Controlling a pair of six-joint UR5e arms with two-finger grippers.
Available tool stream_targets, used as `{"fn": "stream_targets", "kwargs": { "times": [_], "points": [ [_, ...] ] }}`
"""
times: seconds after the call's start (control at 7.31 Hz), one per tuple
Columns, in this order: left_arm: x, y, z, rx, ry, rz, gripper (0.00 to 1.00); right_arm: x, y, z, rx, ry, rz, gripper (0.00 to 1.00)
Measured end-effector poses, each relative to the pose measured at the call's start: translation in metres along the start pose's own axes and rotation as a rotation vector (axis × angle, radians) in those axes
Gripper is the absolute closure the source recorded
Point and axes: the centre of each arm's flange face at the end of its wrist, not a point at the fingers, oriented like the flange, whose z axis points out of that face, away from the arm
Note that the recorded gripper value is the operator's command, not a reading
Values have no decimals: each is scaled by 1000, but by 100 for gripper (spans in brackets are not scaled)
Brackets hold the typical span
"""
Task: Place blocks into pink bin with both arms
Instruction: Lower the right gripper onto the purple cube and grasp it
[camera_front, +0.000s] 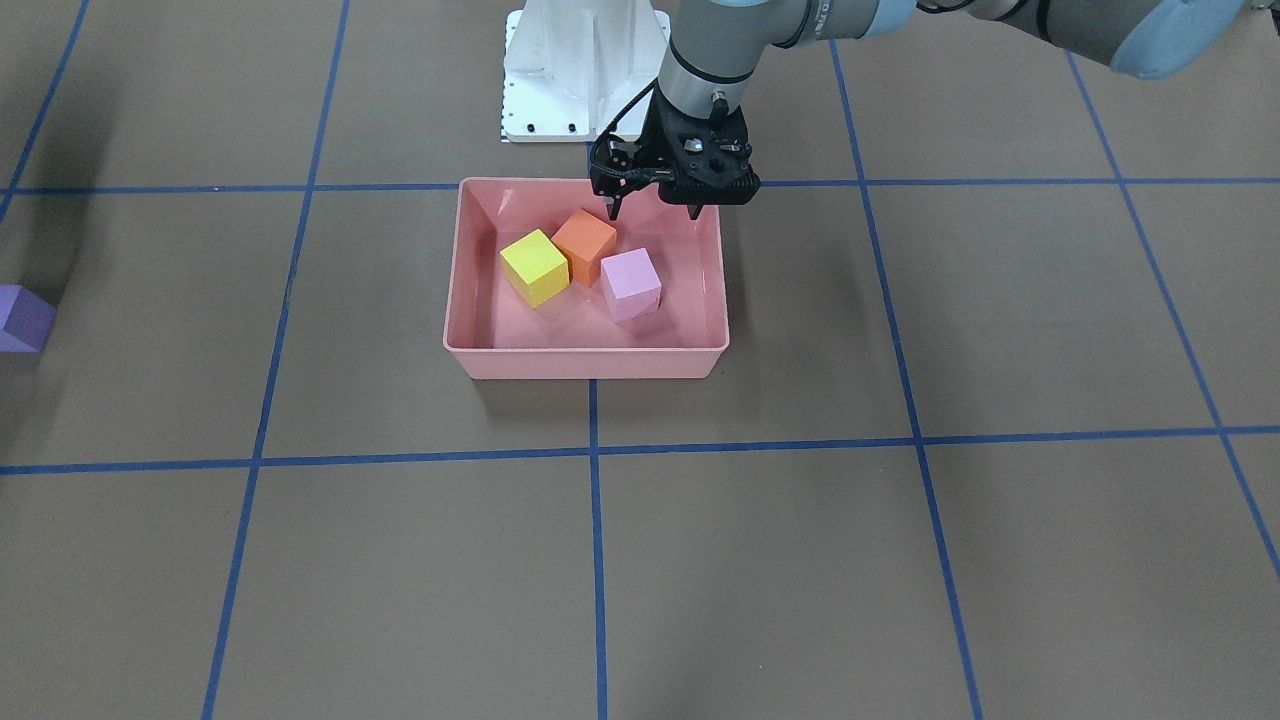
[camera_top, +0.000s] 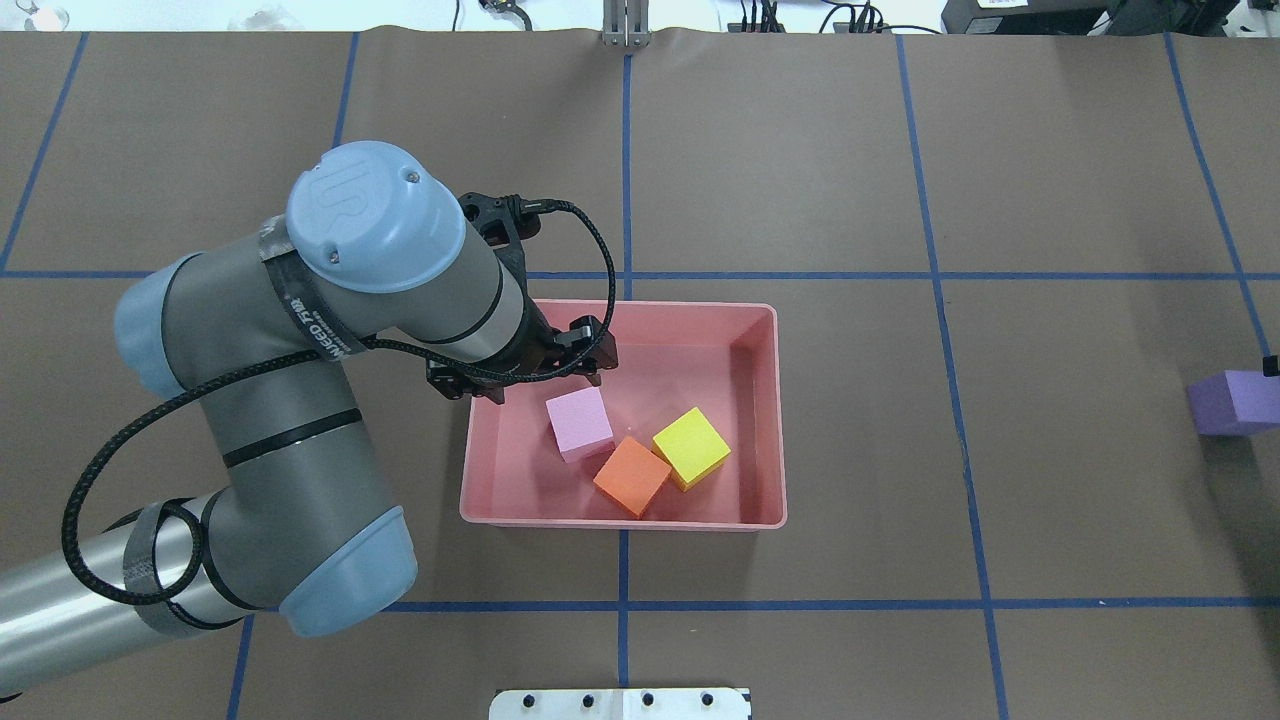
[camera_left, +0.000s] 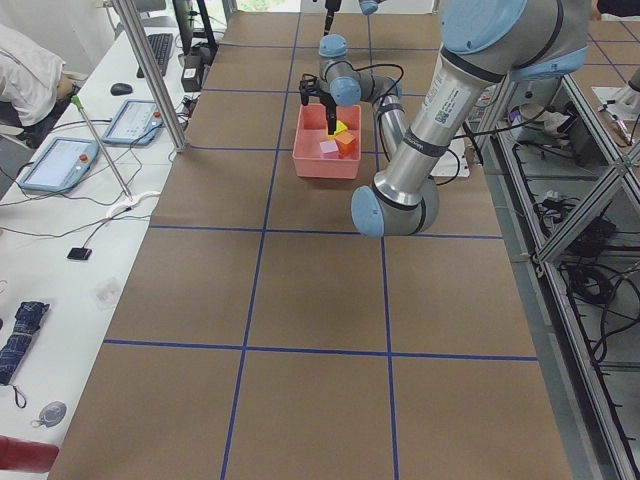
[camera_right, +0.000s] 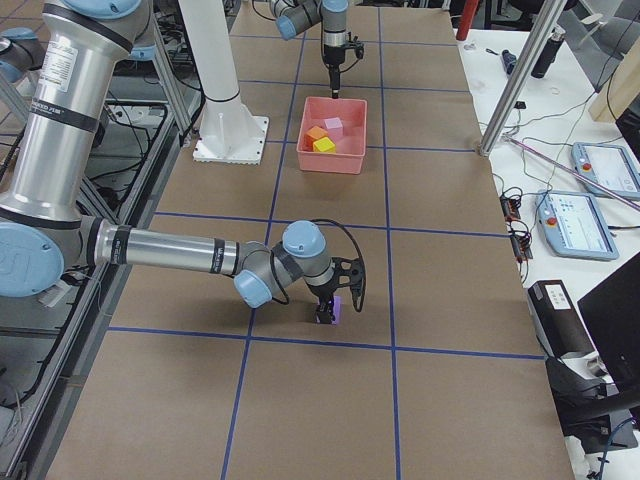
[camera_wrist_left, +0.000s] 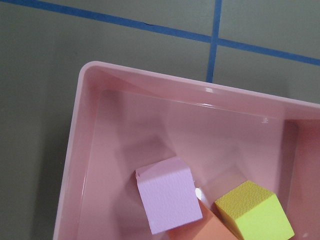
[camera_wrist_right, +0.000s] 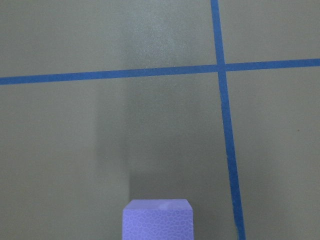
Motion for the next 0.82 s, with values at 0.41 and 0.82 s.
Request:
{"fn": "stream_targets", "kwargs": {
  "times": [0.41, 0.82],
  "points": [
    [-1, 0, 1, -1, -2, -1, 0, -20, 22, 28, 24, 19, -1, 0],
    [-3, 0, 2, -1, -4, -2, 0, -13, 40, 47, 13, 78, -29, 0]
  ]
}}
